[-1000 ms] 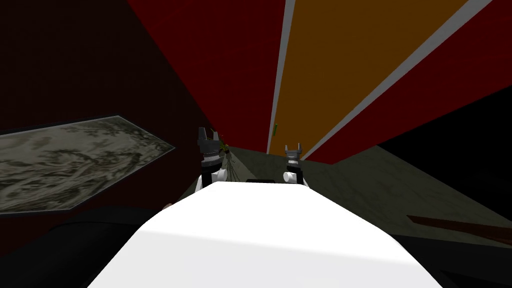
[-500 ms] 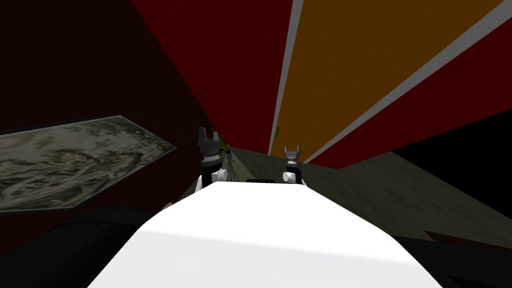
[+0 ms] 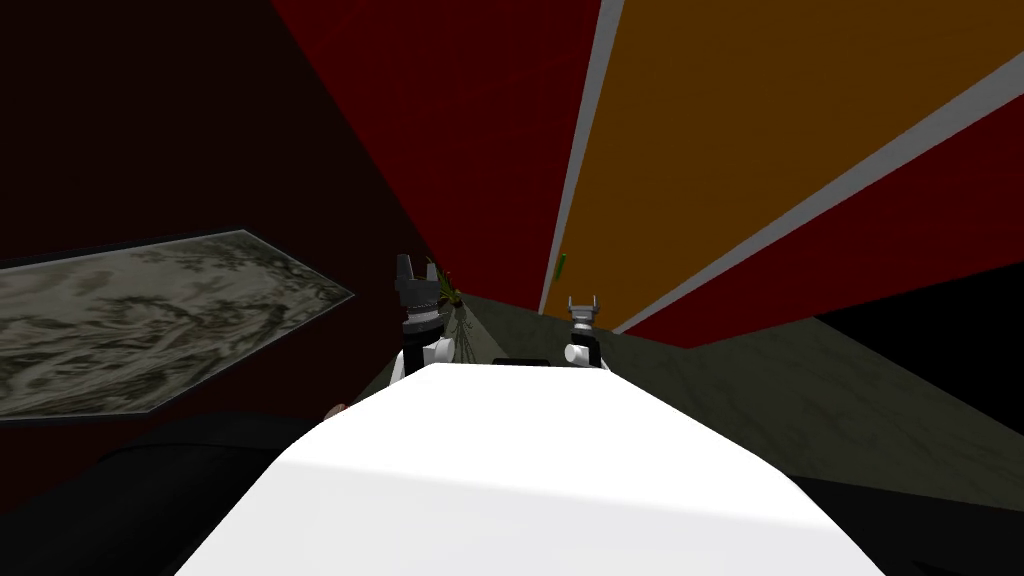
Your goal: Pull the door open
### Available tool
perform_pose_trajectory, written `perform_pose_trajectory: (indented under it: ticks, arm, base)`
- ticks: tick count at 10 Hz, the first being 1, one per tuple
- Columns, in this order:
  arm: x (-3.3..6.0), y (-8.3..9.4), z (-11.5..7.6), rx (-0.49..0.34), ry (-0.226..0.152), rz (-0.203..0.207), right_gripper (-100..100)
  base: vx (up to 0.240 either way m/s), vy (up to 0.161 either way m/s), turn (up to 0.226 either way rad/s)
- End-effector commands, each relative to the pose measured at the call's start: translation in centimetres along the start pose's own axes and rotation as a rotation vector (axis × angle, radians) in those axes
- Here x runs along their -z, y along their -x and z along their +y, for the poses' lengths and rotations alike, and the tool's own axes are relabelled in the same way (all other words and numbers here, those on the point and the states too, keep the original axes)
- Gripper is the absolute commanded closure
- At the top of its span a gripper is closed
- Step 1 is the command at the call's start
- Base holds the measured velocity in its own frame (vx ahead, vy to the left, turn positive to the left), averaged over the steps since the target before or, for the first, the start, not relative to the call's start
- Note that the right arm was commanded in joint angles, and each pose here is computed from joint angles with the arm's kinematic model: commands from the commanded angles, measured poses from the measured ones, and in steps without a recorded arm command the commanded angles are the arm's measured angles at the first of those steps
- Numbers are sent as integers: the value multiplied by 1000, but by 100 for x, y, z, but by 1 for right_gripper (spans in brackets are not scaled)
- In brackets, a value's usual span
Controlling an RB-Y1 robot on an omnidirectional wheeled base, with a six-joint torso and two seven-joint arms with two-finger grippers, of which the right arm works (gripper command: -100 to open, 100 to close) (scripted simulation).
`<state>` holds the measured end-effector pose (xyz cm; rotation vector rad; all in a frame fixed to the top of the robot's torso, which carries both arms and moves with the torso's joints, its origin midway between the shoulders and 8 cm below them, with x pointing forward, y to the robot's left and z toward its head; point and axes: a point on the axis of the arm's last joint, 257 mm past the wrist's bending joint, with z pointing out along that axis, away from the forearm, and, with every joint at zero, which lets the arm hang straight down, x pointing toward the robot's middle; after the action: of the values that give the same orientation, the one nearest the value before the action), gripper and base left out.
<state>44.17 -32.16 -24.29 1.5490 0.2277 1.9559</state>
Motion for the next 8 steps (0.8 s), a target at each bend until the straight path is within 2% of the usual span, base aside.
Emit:
perform_pose_trajectory:
  ticks: [1, 8]
  arm:
    - [10, 120, -32, -41, -2, -24, -100]
    - [76, 583, -125, -194, 8, -122, -100]
  base:
    - [107, -5, 71]
    - [103, -9, 66]
